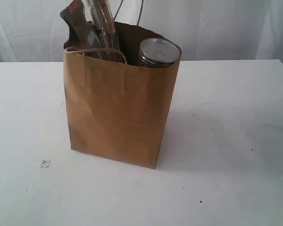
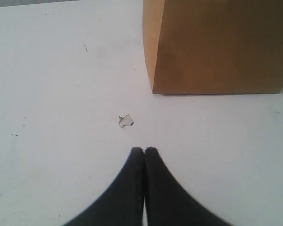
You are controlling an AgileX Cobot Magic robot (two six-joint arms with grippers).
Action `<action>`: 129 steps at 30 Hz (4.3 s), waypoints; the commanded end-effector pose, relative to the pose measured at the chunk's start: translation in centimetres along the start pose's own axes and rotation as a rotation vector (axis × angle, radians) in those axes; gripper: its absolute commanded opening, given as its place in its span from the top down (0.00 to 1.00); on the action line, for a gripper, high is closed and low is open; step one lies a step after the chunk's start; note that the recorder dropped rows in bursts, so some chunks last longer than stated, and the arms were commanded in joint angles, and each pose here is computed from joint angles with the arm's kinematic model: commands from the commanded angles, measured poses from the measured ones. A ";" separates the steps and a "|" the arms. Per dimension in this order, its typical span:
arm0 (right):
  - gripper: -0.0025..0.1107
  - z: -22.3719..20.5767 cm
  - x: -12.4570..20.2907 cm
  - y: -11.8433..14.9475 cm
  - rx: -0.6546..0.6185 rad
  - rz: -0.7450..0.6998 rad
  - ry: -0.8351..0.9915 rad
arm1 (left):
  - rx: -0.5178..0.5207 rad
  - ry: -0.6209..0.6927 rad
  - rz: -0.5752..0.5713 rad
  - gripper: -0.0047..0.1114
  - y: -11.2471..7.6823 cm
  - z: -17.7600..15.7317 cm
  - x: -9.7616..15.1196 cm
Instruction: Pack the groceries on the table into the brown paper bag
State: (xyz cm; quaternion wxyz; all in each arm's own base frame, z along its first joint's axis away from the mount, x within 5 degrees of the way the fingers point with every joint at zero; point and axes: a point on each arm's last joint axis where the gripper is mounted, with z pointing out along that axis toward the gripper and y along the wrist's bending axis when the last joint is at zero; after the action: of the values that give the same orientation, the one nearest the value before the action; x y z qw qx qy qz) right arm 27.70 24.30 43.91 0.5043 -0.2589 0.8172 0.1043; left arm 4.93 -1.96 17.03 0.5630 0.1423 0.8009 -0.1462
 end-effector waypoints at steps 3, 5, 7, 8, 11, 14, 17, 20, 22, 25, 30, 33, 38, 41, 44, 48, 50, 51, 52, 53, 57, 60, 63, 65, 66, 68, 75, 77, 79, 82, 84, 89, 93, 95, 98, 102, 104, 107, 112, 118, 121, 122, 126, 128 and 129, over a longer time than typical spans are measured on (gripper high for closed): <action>0.46 -0.6 -0.1 -0.1 -0.002 -0.008 -0.009 | 0.000 0.004 -0.006 0.95 0.0 0.0 0.1; 0.46 -0.7 -0.2 -0.1 -0.003 -0.005 -0.012 | 0.000 0.004 -0.006 0.95 0.0 0.0 0.1; 0.46 -1.4 -0.4 -0.3 -0.005 0.000 -0.023 | 0.000 0.004 -0.006 0.95 0.0 0.0 0.1; 0.46 -1.8 -0.5 -0.4 -0.002 0.002 -0.024 | 0.000 0.004 -0.006 0.95 0.0 0.0 0.1; 0.49 -2.4 -0.3 -0.6 0.007 0.003 -0.002 | 0.000 0.004 -0.006 0.95 0.0 0.0 0.1; 0.54 -2.7 -0.3 -0.7 0.010 -0.002 0.005 | 0.000 0.004 -0.006 0.95 0.0 0.0 0.1; 0.57 -2.8 -0.3 -0.7 0.012 -0.015 0.009 | 0.000 0.004 -0.006 0.95 0.0 0.0 0.1; 0.73 -2.8 0.1 -0.7 0.004 -0.022 0.000 | 0.000 0.004 -0.006 0.95 0.0 0.0 0.1; 0.84 -2.9 0.9 -0.6 -0.011 -0.030 -0.025 | 0.000 0.004 -0.006 0.95 0.0 0.0 0.1; 0.90 -3.7 1.4 -0.5 -0.041 -0.037 -0.104 | 0.000 0.004 -0.006 0.95 0.0 0.0 0.1; 0.91 -5.4 2.2 -0.6 -0.075 -0.041 -0.204 | 0.000 0.004 -0.006 0.95 0.0 0.0 0.1; 0.91 -6.6 3.3 -0.8 -0.087 -0.041 -0.228 | 0.000 0.004 -0.006 0.95 0.0 0.0 0.1; 0.91 -9.0 5.2 -1.3 -0.099 -0.042 -0.266 | 0.000 0.004 -0.006 0.95 0.0 0.0 0.1; 0.93 -10.8 6.3 -1.6 -0.112 -0.038 -0.316 | 0.000 0.004 -0.006 0.95 0.0 0.0 0.1; 0.93 -12.4 7.5 -2.1 -0.109 -0.027 -0.313 | 0.000 0.004 -0.006 0.95 0.0 0.0 0.1; 0.93 -13.2 8.9 -2.4 -0.099 -0.028 -0.277 | 0.000 0.004 -0.006 0.95 0.0 0.0 0.1; 0.93 -13.2 9.5 -2.4 -0.099 -0.030 -0.265 | 0.000 0.004 -0.006 0.95 0.0 0.0 0.1; 0.93 -13.1 9.8 -2.4 -0.100 -0.031 -0.263 | 0.000 0.004 -0.006 0.95 0.0 0.0 0.1; 0.93 -13.0 10.2 -2.4 -0.101 -0.033 -0.255 | 0.000 0.004 -0.006 0.95 0.0 0.0 0.1; 0.93 -12.9 10.7 -2.4 -0.102 -0.035 -0.244 | 0.000 0.004 -0.006 0.95 0.0 0.0 0.1; 0.93 -12.8 13.0 -2.2 -0.125 -0.015 -0.218 | 0.000 0.004 -0.006 0.95 0.0 0.0 0.1; 0.93 -13.5 14.8 -2.3 -0.138 -0.016 -0.248 | 0.000 0.004 -0.006 0.95 0.0 0.0 0.1; 0.93 -14.4 17.2 -2.6 -0.139 -0.017 -0.244 | 0.000 0.004 -0.006 0.95 0.0 0.0 0.1; 0.93 -15.0 19.2 -2.9 -0.133 -0.016 -0.238 | 0.000 0.004 -0.006 0.95 0.0 0.0 0.1; 0.93 -15.2 20.0 -3.1 -0.123 -0.011 -0.231 | 0.000 0.004 -0.006 0.95 0.0 0.0 0.1; 0.93 -15.3 22.2 -3.6 -0.094 0.016 -0.215 | 0.000 0.004 -0.006 0.95 0.0 0.0 0.1; 0.93 -14.7 28.5 -4.9 0.019 0.183 -0.171 | 0.000 0.004 -0.006 0.95 0.0 0.0 0.1; 0.93 -14.7 29.7 -5.1 0.054 0.202 -0.209 | 0.000 0.004 -0.006 0.95 0.0 0.0 0.1; 0.93 -14.8 30.9 -5.4 0.098 0.219 -0.233 | 0.000 0.004 -0.006 0.95 0.0 0.0 0.1; 0.93 -15.1 32.4 -5.8 0.164 0.244 -0.243 | 0.000 0.004 -0.006 0.95 0.0 0.0 0.1; 0.93 -15.3 33.1 -5.9 0.204 0.257 -0.258 | 0.000 0.004 -0.006 0.95 0.0 0.0 0.1; 0.93 -15.8 34.2 -6.1 0.273 0.277 -0.303 | 0.000 0.004 -0.006 0.95 0.0 0.0 0.1; 0.93 -15.5 35.4 -6.1 0.291 0.284 -0.296 | 0.000 0.004 -0.006 0.95 0.0 0.0 0.1; 0.93 -15.2 36.1 -6.0 0.295 0.286 -0.287 | 0.000 0.004 -0.006 0.95 0.0 0.0 0.1; 0.93 -14.9 36.9 -5.9 0.295 0.288 -0.274 | 0.000 0.004 -0.006 0.95 0.0 0.0 0.1; 0.93 -14.9 37.2 -5.8 0.297 0.291 -0.262 | 0.000 0.004 -0.006 0.95 0.0 0.0 0.1; 0.93 -14.9 37.2 -5.8 0.297 0.291 -0.262 | 0.000 0.004 -0.006 0.95 0.0 0.0 0.1; 0.93 -14.9 37.2 -5.8 0.297 0.291 -0.262 | 0.000 0.004 -0.006 0.95 0.0 0.0 0.1; 0.93 -14.9 37.2 -5.8 0.297 0.291 -0.262 | 0.000 0.004 -0.006 0.95 0.0 0.0 0.1; 0.93 -14.9 37.2 -5.8 0.296 0.293 -0.262 | 0.000 0.004 -0.006 0.95 0.0 0.0 0.1; 0.93 -14.9 37.2 -5.8 0.301 0.242 -0.254 | 0.000 0.004 -0.006 0.95 0.0 0.0 0.1; 0.93 -14.9 37.2 -5.8 0.304 0.221 -0.251 | 0.000 0.004 -0.006 0.95 0.0 0.0 0.1; 0.93 -14.9 37.2 -5.7 0.298 0.179 -0.244 | 0.000 0.004 -0.006 0.95 0.0 0.0 0.1; 0.93 -14.9 37.2 -5.6 0.290 0.158 -0.243 | 0.000 0.004 -0.006 0.95 0.0 0.0 0.1; 0.93 -14.9 37.1 -5.6 0.287 0.152 -0.253 | 0.000 0.004 -0.006 0.95 0.0 0.0 0.1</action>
State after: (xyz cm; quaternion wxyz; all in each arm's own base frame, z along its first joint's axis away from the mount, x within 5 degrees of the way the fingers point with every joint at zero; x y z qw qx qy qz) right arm 5.97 1.27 18.91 0.6206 -0.0917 0.7762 0.0634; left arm 4.93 -1.96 17.03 0.5630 0.1423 0.8009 -0.1462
